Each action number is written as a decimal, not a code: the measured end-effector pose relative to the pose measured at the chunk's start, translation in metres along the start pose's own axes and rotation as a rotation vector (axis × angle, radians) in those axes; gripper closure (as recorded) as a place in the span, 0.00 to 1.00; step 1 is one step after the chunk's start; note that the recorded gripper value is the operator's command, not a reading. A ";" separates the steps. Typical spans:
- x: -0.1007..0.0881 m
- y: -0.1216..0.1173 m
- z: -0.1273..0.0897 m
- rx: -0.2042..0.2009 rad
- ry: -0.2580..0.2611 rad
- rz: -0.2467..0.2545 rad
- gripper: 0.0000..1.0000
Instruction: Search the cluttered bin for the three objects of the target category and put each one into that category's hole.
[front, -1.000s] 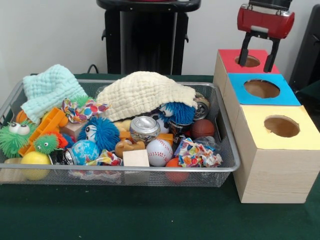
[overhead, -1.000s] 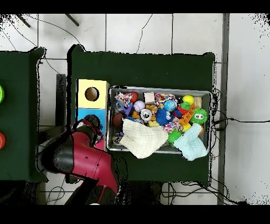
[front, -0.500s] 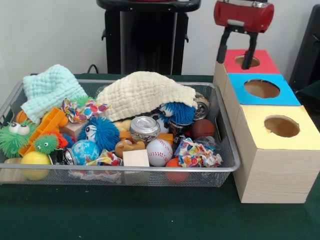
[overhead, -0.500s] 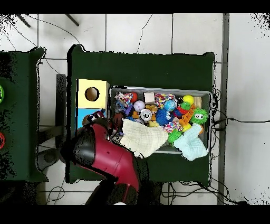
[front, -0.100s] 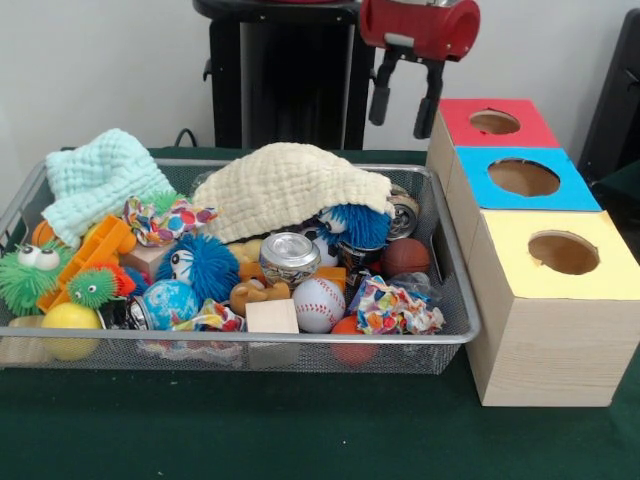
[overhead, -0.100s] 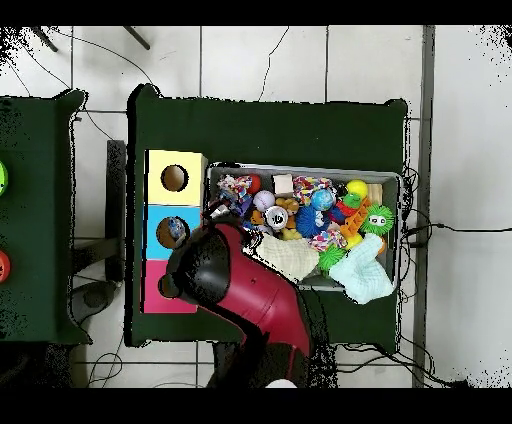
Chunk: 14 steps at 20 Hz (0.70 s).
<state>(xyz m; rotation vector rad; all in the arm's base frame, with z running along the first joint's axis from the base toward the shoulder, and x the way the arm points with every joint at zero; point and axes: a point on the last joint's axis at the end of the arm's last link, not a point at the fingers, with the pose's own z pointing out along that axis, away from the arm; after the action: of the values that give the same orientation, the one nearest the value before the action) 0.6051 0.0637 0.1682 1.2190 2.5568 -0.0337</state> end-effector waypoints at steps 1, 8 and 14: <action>-0.003 -0.002 0.001 0.001 0.002 0.002 0.00; -0.005 -0.004 0.003 -0.007 0.021 -0.032 0.00; 0.000 -0.001 0.007 -0.017 0.036 -0.071 0.00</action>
<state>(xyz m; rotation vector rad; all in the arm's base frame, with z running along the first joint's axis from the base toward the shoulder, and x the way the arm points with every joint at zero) 0.6064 0.0620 0.1612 1.1323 2.6254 -0.0059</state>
